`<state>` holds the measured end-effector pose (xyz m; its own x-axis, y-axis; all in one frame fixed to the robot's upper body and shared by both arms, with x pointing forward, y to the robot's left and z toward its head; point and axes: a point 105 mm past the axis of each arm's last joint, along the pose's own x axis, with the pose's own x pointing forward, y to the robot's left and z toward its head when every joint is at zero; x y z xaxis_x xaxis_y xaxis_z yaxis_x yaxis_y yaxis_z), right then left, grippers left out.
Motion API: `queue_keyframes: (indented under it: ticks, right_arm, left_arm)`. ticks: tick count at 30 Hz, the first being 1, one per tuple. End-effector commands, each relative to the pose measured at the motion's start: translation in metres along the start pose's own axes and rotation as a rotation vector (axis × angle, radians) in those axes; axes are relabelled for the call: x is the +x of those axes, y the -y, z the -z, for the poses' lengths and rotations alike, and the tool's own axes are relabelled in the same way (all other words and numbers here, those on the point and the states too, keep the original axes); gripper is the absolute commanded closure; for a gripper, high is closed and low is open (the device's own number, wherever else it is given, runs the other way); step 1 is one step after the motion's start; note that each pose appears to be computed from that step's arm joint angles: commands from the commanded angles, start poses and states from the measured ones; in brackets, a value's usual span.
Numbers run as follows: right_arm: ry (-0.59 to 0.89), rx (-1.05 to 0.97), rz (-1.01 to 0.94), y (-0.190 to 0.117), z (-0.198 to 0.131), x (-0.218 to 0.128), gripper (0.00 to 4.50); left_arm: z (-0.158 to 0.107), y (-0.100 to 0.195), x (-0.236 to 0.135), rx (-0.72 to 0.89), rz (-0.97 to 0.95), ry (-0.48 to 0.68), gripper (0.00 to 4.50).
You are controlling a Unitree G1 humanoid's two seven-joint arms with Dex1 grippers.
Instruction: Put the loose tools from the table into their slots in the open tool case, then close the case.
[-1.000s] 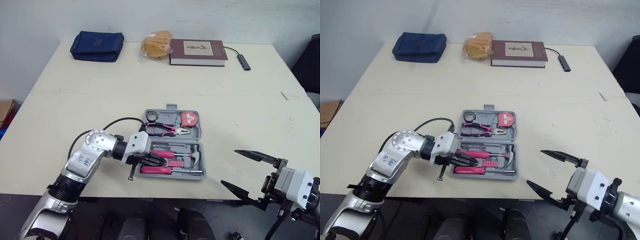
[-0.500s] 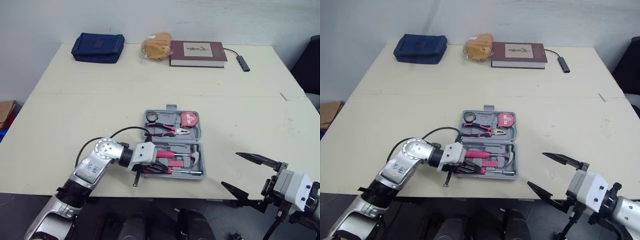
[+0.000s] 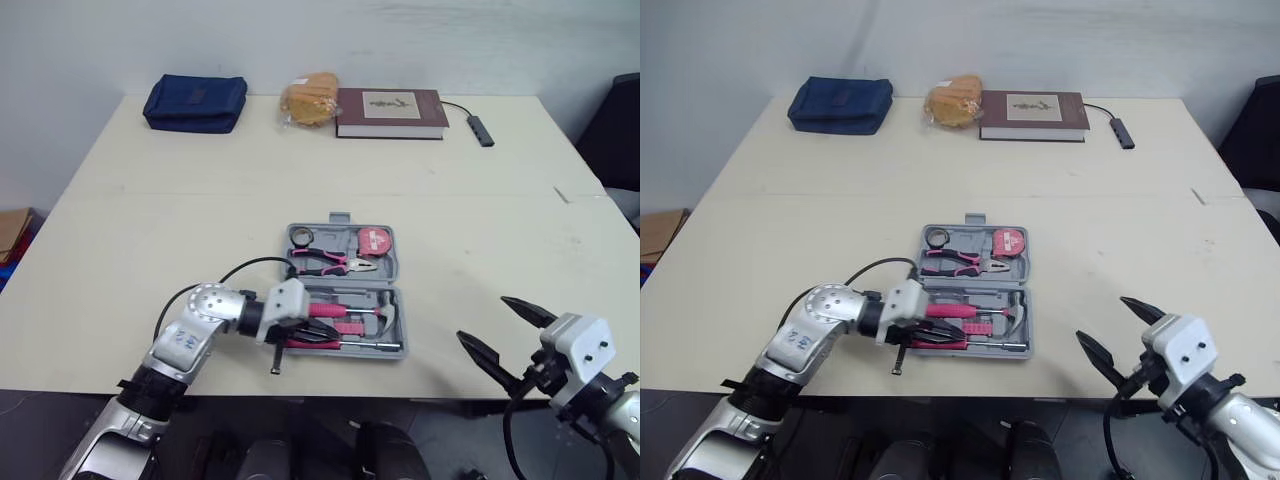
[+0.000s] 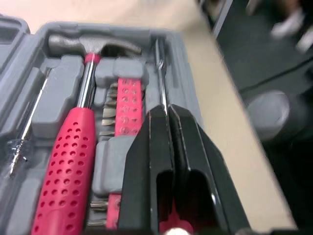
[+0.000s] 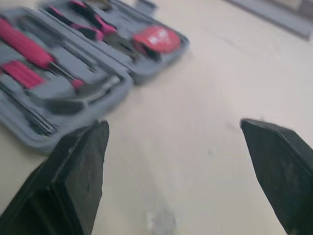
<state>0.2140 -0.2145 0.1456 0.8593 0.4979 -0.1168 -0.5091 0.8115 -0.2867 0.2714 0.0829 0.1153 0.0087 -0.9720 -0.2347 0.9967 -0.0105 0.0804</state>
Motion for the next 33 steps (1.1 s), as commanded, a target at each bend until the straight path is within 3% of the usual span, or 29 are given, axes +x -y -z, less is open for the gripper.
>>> queue_keyframes:
  ticks: [1,6,9,10,16,23,33]
  right_arm:
    - [-0.022,-0.015,-0.051,0.005,0.002,0.014,0.54]
    - [-0.133,-0.061,-0.138,0.014,0.033,0.057,2.59]
    - [-0.178,-0.108,-0.187,0.012,0.044,0.074,4.12]
    - [-0.178,-0.119,-0.203,0.011,0.046,0.079,4.39]
    - [-0.127,-0.138,-0.252,0.003,0.04,0.111,4.39]
    - [-0.061,-0.189,-0.328,-0.016,0.022,0.131,4.39]
    - [-0.056,-0.237,-0.442,-0.04,0.017,0.122,4.39]
  left_arm:
    - [-0.018,-0.02,-0.041,-0.018,-0.125,0.051,4.5]
    - [0.015,-0.064,-0.105,0.037,-0.482,-0.123,4.5]
    - [0.025,-0.068,-0.105,0.001,-0.499,-0.118,4.5]
    - [0.03,-0.068,-0.103,-0.008,-0.494,-0.136,4.5]
    - [0.039,-0.065,-0.072,-0.032,-0.443,-0.128,4.5]
    - [0.031,-0.058,-0.049,-0.031,-0.37,-0.091,4.5]
    - [0.033,-0.045,-0.046,-0.037,-0.319,-0.116,4.5]
